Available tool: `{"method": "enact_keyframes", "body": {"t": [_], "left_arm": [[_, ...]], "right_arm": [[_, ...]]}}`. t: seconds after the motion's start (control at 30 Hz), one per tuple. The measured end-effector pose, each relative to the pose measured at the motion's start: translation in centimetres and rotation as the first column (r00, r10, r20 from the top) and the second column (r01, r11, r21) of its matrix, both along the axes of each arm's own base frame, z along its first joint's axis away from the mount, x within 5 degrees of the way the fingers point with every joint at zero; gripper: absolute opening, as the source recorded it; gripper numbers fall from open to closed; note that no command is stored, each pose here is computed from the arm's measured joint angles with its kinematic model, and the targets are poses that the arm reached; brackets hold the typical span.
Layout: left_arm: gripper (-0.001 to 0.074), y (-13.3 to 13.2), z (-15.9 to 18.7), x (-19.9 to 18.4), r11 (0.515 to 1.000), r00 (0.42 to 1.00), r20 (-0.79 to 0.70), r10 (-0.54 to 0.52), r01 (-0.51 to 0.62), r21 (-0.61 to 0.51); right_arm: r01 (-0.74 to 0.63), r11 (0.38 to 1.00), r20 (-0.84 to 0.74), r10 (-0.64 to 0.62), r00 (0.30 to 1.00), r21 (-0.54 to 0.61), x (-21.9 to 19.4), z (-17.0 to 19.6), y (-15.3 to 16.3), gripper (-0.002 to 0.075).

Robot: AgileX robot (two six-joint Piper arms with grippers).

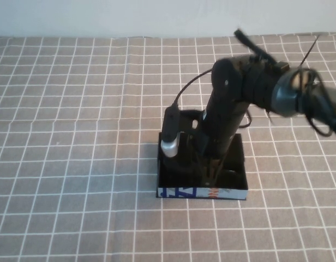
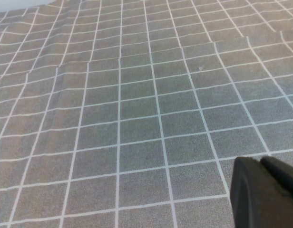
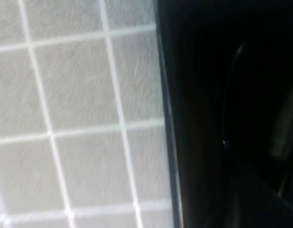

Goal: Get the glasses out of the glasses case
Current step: Pick up the glasses from the glasses case, then place the glasses on the table

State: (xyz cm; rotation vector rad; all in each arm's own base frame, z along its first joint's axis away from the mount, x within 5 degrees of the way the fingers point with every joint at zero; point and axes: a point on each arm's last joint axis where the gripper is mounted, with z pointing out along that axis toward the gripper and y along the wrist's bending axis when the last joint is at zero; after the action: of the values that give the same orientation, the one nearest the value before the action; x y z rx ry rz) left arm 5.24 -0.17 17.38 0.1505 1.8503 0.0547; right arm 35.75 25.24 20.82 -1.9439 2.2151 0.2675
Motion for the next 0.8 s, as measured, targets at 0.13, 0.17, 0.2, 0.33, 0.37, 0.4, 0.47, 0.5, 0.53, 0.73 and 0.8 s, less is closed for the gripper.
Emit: {"method": "enact_keyframes", "body": {"t": [0.13,0.17,0.2,0.33,0.37,0.4,0.47,0.5,0.53,0.73,0.8], "left_arm": [[-0.0005,0.0,0.0,0.0,1.0,1.0,0.0,0.0,0.0,0.0],[-0.0005,0.0,0.0,0.0,1.0,1.0,0.0,0.0,0.0,0.0],[-0.0005,0.0,0.0,0.0,1.0,1.0,0.0,0.0,0.0,0.0],[-0.0005,0.0,0.0,0.0,1.0,1.0,0.0,0.0,0.0,0.0],[-0.0005,0.0,0.0,0.0,1.0,1.0,0.0,0.0,0.0,0.0],[-0.0005,0.0,0.0,0.0,1.0,1.0,0.0,0.0,0.0,0.0],[-0.0005,0.0,0.0,0.0,1.0,1.0,0.0,0.0,0.0,0.0],[-0.0005,0.0,0.0,0.0,1.0,1.0,0.0,0.0,0.0,0.0],[-0.0005,0.0,0.0,0.0,1.0,1.0,0.0,0.0,0.0,0.0],[-0.0005,0.0,0.0,0.0,1.0,1.0,0.0,0.0,0.0,0.0],[-0.0005,0.0,0.0,0.0,1.0,1.0,0.0,0.0,0.0,0.0]], "right_arm": [[0.066,0.998,0.038,-0.065,0.997,-0.008,-0.6,4.0,-0.8,0.0057],[0.101,0.995,0.056,-0.101,0.993,0.002,-0.7,5.1,-1.0,0.0056],[0.136,0.991,0.079,-0.137,0.988,0.018,-0.9,6.4,-1.2,0.0056],[0.286,0.954,0.117,-0.295,0.948,0.088,-2.3,11.0,-2.5,0.0056],[0.332,0.937,0.112,-0.344,0.932,0.109,-2.6,11.8,-2.9,0.0056],[0.397,0.908,0.098,-0.41,0.907,0.133,-2.8,12.7,-3.4,0.0055],[0.528,0.831,0.053,-0.544,0.838,0.176,-3.1,14.1,-4.4,0.0055],[0.6,0.776,0.022,-0.615,0.788,0.194,-3.1,14.7,-5.1,0.0055],[0.662,0.719,-0.005,-0.677,0.736,0.211,-3.2,15.4,-5.9,0.0055],[0.845,0.487,-0.103,-0.85,0.517,0.22,-4.5,16.7,-10.7,0.0055],[0.888,0.43,-0.134,-0.882,0.451,0.162,-5.4,15.4,-12.1,0.0055]]}}
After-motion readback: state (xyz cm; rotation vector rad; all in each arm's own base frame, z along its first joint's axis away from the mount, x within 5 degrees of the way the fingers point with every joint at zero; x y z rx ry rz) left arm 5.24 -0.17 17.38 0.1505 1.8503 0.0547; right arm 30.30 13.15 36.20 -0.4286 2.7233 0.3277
